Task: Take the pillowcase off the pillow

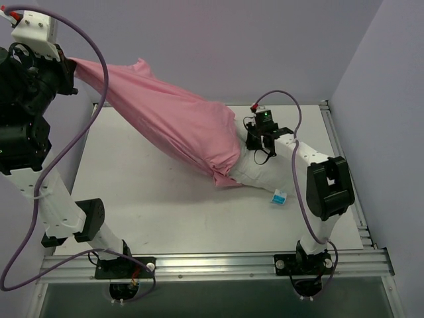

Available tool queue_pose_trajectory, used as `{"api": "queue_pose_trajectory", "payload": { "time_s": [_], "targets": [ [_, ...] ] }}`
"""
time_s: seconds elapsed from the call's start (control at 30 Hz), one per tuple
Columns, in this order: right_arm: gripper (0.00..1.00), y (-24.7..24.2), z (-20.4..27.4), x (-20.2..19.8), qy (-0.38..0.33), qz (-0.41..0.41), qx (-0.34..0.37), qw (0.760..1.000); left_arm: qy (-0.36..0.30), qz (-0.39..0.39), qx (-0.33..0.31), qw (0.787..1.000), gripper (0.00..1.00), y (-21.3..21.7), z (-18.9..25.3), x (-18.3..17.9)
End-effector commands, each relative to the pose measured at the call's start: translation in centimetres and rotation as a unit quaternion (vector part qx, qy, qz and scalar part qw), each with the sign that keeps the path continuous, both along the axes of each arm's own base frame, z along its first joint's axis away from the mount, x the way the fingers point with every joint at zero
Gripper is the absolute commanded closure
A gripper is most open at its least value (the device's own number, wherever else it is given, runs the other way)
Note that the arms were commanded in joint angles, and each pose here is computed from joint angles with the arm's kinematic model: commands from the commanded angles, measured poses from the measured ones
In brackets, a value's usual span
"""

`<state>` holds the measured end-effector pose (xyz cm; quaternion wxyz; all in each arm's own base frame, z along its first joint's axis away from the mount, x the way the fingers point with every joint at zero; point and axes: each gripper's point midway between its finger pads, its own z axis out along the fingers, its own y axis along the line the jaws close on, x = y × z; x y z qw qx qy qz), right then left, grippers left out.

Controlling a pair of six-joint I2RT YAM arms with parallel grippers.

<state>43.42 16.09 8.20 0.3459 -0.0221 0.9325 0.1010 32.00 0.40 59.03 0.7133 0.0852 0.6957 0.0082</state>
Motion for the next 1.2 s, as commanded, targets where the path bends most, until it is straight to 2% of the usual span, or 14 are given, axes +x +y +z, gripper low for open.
{"api": "queue_pose_trajectory", "payload": {
  "time_s": [0.0,0.27,0.43,0.57,0.7,0.83,0.87,0.93,1.07,1.17],
  "targets": [
    [1.0,-13.7,-9.5,-9.2,0.229,-0.073,-0.207,0.948,-0.303,0.16,0.038,0.939,0.98,5.2,15.4,-8.8],
    [1.0,-20.7,-10.1,-9.7,0.262,-0.143,-0.28,0.912,-0.285,0.189,0.054,0.938,0.98,6.4,14.7,-7.6],
    [1.0,-25.1,-9.7,-9.9,0.266,-0.203,-0.279,0.9,-0.272,0.218,0.071,0.935,0.98,7.6,14.2,-6.7],
    [1.0,-26.5,-9.6,-9.8,0.266,-0.22,-0.274,0.898,-0.248,0.239,0.085,0.935,0.98,9.0,13.1,-5.1],
    [1.0,-27.4,-9.2,-9.6,0.258,-0.232,-0.272,0.898,-0.203,0.276,0.094,0.935,0.98,12.4,10.5,-2.0],
    [1.0,-27.5,-9.4,-9.6,0.258,-0.234,-0.262,0.9,-0.176,0.29,0.061,0.939,0.98,16.4,8.5,-0.9],
    [1.0,-27.5,-9.4,-9.5,0.259,-0.233,-0.261,0.9,-0.172,0.312,0.056,0.933,0.98,18.2,8.3,-1.5],
    [1.0,-27.5,-9.5,-9.5,0.259,-0.233,-0.262,0.9,-0.172,0.298,0.032,0.939,0.98,18.4,8.0,-1.6],
    [1.0,-27.3,-9.5,-9.1,0.255,-0.232,-0.254,0.904,-0.177,0.246,0.025,0.953,0.98,16.9,8.2,-1.8],
    [1.0,-27.3,-9.7,-9.2,0.255,-0.231,-0.253,0.904,-0.179,0.234,0.029,0.955,0.98,16.5,8.2,-1.6]
  ]
}}
